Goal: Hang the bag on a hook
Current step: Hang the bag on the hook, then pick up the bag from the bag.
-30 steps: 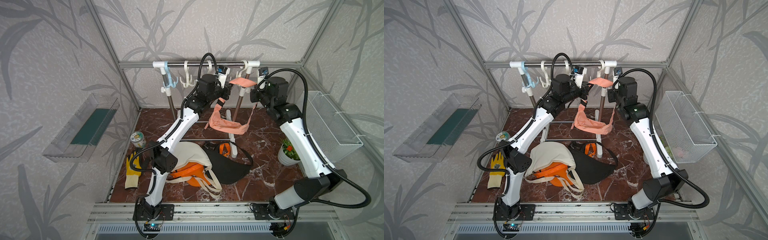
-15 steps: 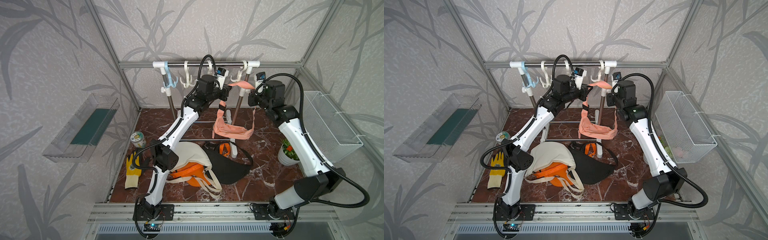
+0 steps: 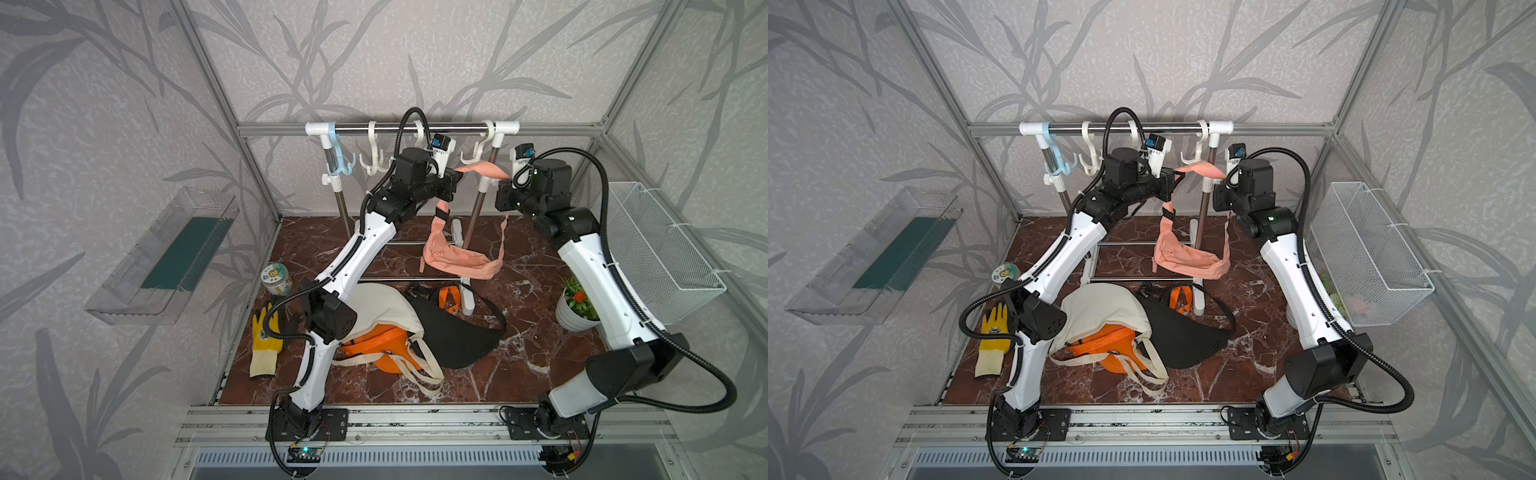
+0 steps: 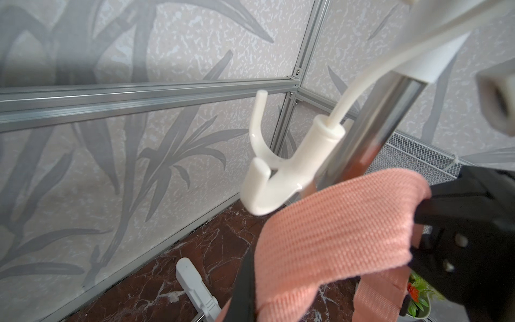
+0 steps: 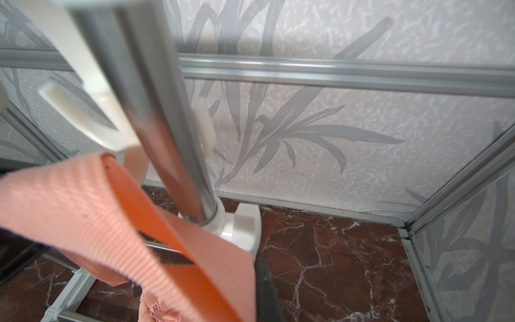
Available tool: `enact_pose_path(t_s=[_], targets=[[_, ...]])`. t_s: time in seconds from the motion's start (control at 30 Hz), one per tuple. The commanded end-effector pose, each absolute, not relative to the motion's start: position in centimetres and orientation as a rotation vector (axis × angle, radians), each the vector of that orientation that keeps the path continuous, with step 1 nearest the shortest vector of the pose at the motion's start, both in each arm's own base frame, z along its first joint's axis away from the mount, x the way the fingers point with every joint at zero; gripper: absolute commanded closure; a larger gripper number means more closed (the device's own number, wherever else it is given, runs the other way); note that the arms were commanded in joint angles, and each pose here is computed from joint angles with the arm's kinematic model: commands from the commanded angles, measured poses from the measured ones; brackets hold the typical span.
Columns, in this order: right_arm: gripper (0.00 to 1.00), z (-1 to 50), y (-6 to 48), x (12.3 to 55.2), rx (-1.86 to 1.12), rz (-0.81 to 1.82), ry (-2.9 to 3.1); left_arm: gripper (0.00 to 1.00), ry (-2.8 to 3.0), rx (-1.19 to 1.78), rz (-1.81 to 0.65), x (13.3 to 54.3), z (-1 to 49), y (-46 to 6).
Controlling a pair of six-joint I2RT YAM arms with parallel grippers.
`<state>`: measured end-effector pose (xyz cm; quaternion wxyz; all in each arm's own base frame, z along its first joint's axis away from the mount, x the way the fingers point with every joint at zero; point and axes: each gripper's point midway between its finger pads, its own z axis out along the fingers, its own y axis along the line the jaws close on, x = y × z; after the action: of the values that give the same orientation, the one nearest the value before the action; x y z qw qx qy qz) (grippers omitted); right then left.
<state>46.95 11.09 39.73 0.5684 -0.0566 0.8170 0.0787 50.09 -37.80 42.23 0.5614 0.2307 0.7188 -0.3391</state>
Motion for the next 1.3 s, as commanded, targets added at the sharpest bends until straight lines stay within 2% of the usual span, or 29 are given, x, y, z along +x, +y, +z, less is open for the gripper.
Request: enact_pose_path(t_s=[0.0,0.17,0.23,0.4,0.57,0.73,0.83,1.0,1.17,1.27], targets=[[0.91,37.2,8.3,46.3,-0.025,0.151,1.997,0.91,1.79,0.46,-0.708,52.2,40.3,-34.0],[0.49,36.5,8.7,45.2,-0.045,0.196,2.002,0.36,1.729,0.548,-0.751,50.1,41.3,-34.3],[0.4,36.9,9.1,44.5,-0.066,0.221,1.987,0.29,1.649,0.577,-0.778,48.8,42.5,-34.4],[0.25,38.5,9.1,41.4,-0.109,0.25,1.945,0.2,1.262,0.665,-0.844,43.1,46.4,-34.2],[0.21,38.5,8.4,36.9,-0.127,0.251,1.948,0.18,1.121,0.658,-0.87,39.4,47.7,-32.8],[0.21,36.0,9.6,32.4,-0.209,0.258,1.998,0.18,1.095,0.658,-0.883,37.3,48.0,-32.0],[0.22,32.4,12.1,30.0,-0.309,0.276,2.099,0.18,1.1,0.631,-0.854,36.4,48.0,-30.9],[0.24,23.7,18.2,25.2,-0.472,0.324,2.296,0.18,1.161,0.551,-0.714,35.1,47.1,-27.3],[0.26,15.3,23.5,19.6,-0.585,0.439,2.5,0.18,1.28,0.467,-0.546,34.3,44.2,-23.3],[0.26,12.1,25.5,18.0,-0.603,0.517,2.593,0.17,1.347,0.426,-0.478,33.9,42.1,-21.2]])
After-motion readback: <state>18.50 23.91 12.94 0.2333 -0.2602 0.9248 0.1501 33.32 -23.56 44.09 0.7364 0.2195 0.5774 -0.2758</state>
